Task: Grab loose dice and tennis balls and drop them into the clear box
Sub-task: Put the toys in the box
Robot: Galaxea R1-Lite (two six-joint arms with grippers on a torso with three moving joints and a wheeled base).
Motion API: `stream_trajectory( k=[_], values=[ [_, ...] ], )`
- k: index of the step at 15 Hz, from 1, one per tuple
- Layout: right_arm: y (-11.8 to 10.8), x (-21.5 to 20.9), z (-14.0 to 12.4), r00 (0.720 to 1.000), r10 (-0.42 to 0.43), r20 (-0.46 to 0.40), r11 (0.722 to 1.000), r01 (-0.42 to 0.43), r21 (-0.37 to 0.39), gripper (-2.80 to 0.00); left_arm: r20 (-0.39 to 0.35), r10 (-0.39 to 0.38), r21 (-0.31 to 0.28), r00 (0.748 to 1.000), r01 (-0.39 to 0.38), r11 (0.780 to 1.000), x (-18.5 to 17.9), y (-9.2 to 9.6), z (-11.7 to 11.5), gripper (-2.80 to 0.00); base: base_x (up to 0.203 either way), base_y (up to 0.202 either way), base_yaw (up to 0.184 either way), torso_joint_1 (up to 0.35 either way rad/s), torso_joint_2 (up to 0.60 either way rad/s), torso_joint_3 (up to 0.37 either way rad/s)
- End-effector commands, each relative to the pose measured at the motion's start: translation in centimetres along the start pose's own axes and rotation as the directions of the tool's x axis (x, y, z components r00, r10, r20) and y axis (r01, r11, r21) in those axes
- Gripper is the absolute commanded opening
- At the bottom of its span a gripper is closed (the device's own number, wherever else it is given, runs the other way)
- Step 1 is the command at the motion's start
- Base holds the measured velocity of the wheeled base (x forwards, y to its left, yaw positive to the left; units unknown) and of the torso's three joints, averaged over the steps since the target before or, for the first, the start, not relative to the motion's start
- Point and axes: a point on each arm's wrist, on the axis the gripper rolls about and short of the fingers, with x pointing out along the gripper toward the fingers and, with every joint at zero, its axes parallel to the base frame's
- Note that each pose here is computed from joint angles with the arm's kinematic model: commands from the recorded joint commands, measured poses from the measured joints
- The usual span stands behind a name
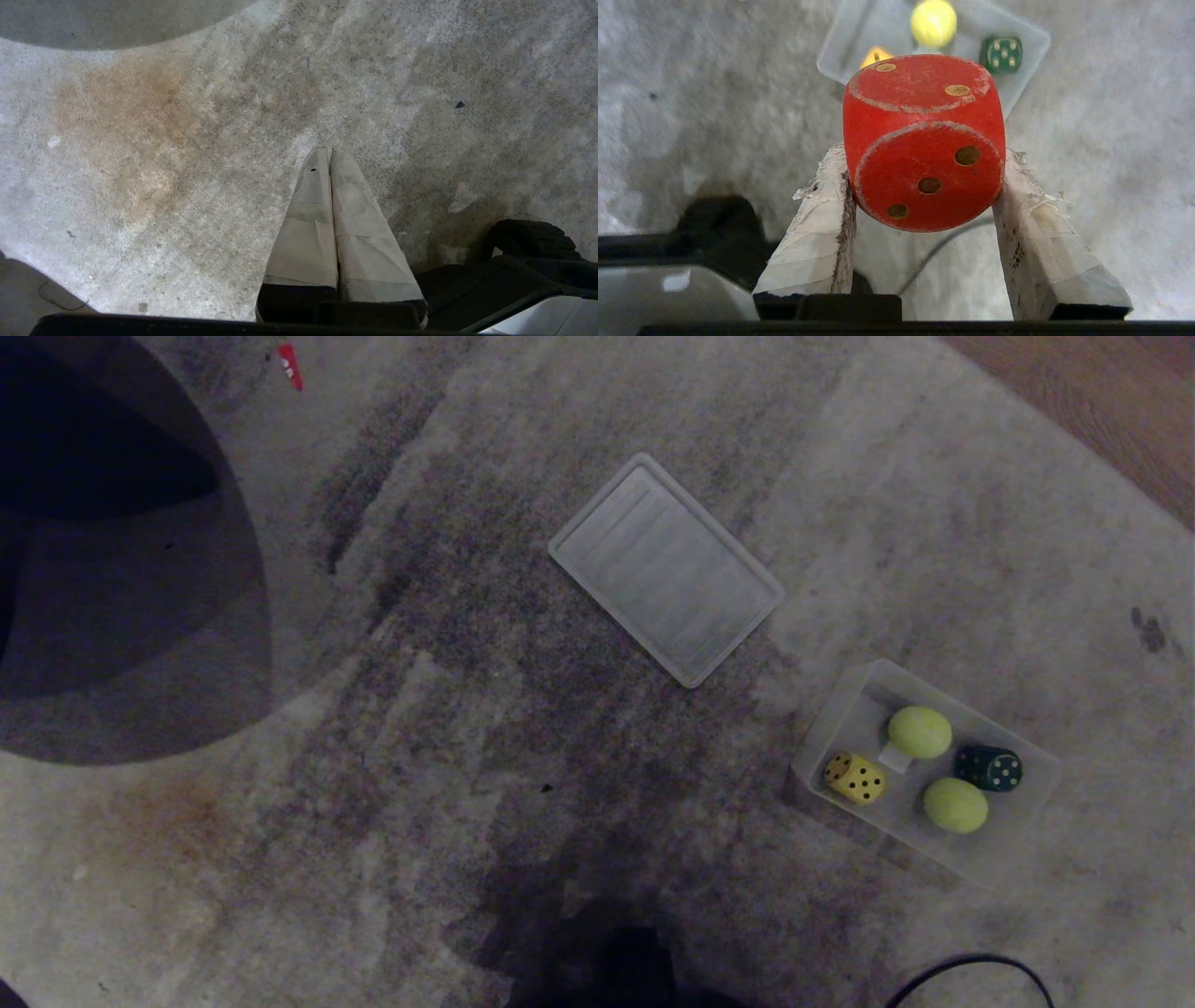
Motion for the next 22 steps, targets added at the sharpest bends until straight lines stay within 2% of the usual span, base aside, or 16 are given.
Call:
stream_trajectory(
  k=[1,3,5,7,9,14,16,18,22],
  values=[
    [0.1,0.6,2.3,0.998,0.002,-0.071,1.0,-0.001,0.026,-2.8,-0.002,0.0,0.0,1.0,0.0,1.0,0.0,0.0,0.0,-2.8,0.0,0.0,0.0,0.0,0.0,0.0],
    [0.2,2.0,4.4,0.987,0.0,-0.16,0.997,0.012,0.074,-2.8,-0.002,0.0,0.0,1.0,0.0,1.0,0.0,0.0,0.0,-2.8,0.0,0.0,0.0,0.0,0.0,0.0],
    [0.3,4.5,6.2,0.964,-0.004,-0.266,0.993,0.036,0.115,-2.8,-0.002,0.0,0.0,1.0,0.0,1.0,0.0,0.0,0.0,-2.8,0.0,0.0,0.0,0.0,0.0,0.0],
    [0.4,8.0,7.3,0.939,-0.01,-0.345,0.989,0.06,0.135,-2.8,-0.002,0.0,0.0,1.0,0.0,1.0,0.0,0.0,0.0,-2.8,0.0,0.0,0.0,0.0,0.0,0.0],
    [0.4,11.9,7.6,0.921,-0.018,-0.39,0.986,0.08,0.145,-2.8,-0.002,0.0,0.0,1.0,0.0,1.0,0.0,0.0,0.0,-2.8,0.0,0.0,0.0,0.0,0.0,0.0],
    [0.4,20.6,5.9,0.875,-0.026,-0.483,0.977,0.125,0.173,-2.8,-0.002,0.0,0.0,1.0,0.0,1.0,0.0,0.0,0.0,-2.8,0.0,0.0,0.0,0.0,0.0,0.0],
    [0.8,23.3,5.9,0.875,-0.007,-0.483,0.978,0.107,0.18,-2.8,-0.002,0.0,0.0,1.0,0.0,1.0,0.0,0.0,0.0,-2.8,0.0,0.0,0.0,0.0,0.0,0.0],
    [1.2,25.5,5.5,0.87,0.009,-0.492,0.979,0.092,0.182,-2.8,-0.002,0.0,0.0,1.0,0.0,1.0,0.0,0.0,0.0,-2.8,0.0,0.0,0.0,0.0,0.0,0.0],
    [1.8,28.8,3.5,0.835,0.024,-0.55,0.981,0.087,0.173,-2.8,-0.002,0.0,0.0,1.0,0.0,1.0,0.0,0.0,0.0,-2.8,0.0,0.0,0.0,0.0,0.0,0.0]
  ],
)
